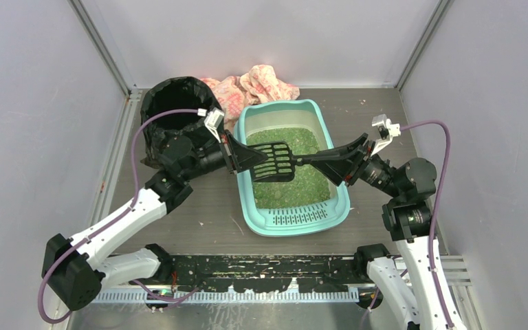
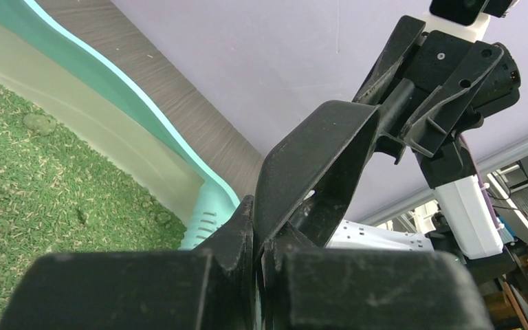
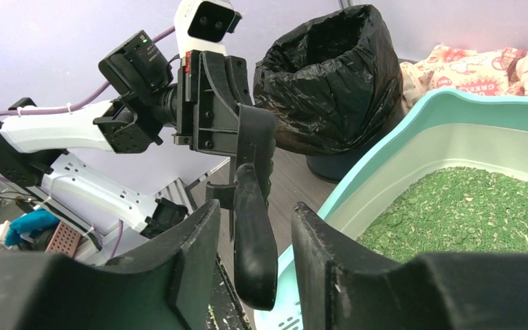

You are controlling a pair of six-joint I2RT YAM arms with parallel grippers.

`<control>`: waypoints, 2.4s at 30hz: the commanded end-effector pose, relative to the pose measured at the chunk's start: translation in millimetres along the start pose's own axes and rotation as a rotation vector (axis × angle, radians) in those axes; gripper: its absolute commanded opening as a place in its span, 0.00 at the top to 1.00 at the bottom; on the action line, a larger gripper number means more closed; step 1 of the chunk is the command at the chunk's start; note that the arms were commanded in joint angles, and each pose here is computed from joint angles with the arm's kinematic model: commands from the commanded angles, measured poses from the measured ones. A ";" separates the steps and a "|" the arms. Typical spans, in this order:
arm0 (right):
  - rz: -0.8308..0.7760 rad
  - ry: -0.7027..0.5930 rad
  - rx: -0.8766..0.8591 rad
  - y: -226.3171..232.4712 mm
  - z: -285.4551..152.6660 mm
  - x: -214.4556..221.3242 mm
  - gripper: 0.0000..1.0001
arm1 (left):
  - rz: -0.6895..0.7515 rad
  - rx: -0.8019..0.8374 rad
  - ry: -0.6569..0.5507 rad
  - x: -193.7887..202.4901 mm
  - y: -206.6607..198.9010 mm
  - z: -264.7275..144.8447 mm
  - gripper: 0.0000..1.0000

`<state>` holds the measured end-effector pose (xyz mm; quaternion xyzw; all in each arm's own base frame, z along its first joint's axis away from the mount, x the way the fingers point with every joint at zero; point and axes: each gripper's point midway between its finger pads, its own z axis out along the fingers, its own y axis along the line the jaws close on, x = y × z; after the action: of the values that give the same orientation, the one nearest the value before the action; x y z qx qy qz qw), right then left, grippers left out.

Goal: Clean the litter box

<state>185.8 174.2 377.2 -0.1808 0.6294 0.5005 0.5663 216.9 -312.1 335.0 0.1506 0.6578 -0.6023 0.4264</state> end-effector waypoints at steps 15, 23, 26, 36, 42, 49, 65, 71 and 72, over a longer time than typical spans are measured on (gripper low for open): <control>-0.033 -0.030 -0.062 7.6 4.2 -9.9 0.61 | -0.050 0.087 -0.074 -6.0 -5.9 4.9 1.00; -0.028 -0.024 -0.069 8.1 3.7 -7.4 0.65 | -0.045 0.086 -0.090 -10.3 -8.5 3.2 1.00; -0.026 -0.022 -0.067 7.3 3.8 -6.3 0.63 | -0.045 0.092 -0.093 -12.3 -10.5 3.7 1.00; -0.026 -0.021 -0.068 6.9 4.2 -6.2 0.85 | -0.047 0.102 -0.086 -11.4 -12.4 4.2 1.00; -0.017 -0.023 -0.055 3.0 5.1 -5.2 0.71 | -0.054 0.096 -0.075 -5.9 -8.6 4.2 1.00; -0.017 -0.026 -0.051 1.9 5.7 -6.1 0.68 | -0.054 0.097 -0.077 -4.7 -9.2 4.1 1.00; -0.016 -0.029 -0.041 -1.5 6.3 -5.3 0.68 | -0.057 0.095 -0.068 0.3 -8.2 4.6 1.00; -0.014 -0.030 -0.037 -3.7 6.8 -4.2 0.69 | -0.061 0.091 -0.067 2.2 -5.8 5.3 1.00; -0.014 -0.030 -0.039 -3.4 6.9 -4.3 0.70 | -0.061 0.089 -0.069 1.9 -5.3 5.0 1.00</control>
<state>190.5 178.4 369.1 -0.1794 0.6272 0.5186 0.5527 216.3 -319.7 317.0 0.1208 0.6517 -0.6341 0.3982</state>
